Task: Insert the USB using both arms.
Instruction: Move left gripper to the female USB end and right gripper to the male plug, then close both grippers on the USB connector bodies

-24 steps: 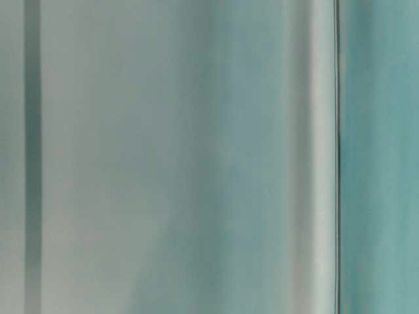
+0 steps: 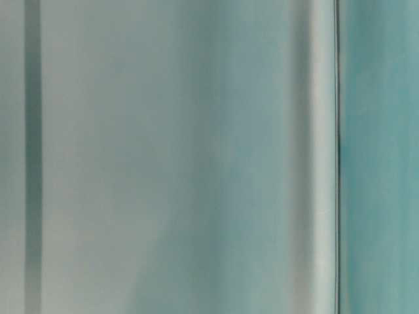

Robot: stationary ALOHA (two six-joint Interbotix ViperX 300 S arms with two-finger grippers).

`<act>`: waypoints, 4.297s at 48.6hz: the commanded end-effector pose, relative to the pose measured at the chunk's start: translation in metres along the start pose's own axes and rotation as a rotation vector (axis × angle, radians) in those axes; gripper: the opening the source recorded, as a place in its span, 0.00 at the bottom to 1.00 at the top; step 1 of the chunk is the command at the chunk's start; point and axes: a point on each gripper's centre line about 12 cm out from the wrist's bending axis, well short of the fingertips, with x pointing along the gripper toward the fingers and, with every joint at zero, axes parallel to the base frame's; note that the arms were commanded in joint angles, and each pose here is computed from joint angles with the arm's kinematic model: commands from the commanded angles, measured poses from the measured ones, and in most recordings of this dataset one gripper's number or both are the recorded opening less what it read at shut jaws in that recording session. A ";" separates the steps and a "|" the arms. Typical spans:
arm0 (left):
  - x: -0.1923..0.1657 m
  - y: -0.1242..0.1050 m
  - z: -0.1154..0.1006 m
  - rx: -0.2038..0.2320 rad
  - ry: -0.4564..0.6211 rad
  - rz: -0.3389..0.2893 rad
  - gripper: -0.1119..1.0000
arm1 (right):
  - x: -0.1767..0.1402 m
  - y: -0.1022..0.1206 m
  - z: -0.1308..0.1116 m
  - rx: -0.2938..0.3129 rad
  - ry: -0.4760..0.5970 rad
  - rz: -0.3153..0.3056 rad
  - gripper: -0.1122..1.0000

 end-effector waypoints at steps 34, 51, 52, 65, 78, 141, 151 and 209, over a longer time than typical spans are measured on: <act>0.033 0.001 -0.057 0.011 0.416 0.003 0.09 | 0.033 -0.001 -0.060 0.159 0.503 -0.059 0.10; 0.051 0.001 -0.081 0.011 0.499 0.003 0.13 | 0.037 -0.002 -0.081 0.202 0.583 -0.082 0.10; 0.052 0.001 -0.082 0.011 0.503 0.003 0.14 | 0.037 -0.002 -0.081 0.202 0.584 -0.082 0.10; 0.060 0.005 -0.092 0.001 0.541 0.018 0.49 | 0.038 -0.002 -0.087 0.206 0.612 -0.088 0.43; 0.064 0.006 -0.100 -0.004 0.580 0.021 0.84 | 0.056 -0.003 -0.105 0.208 0.718 -0.104 0.72; 0.090 0.014 -0.109 -0.020 0.601 0.045 0.83 | 0.093 0.008 -0.150 0.131 0.878 -0.075 0.63; 0.090 0.014 -0.109 -0.020 0.601 0.045 0.83 | 0.093 0.007 -0.151 0.132 0.880 -0.076 0.61; 0.098 0.015 -0.115 -0.006 0.638 0.040 0.80 | 0.099 0.008 -0.163 0.129 0.906 -0.076 0.33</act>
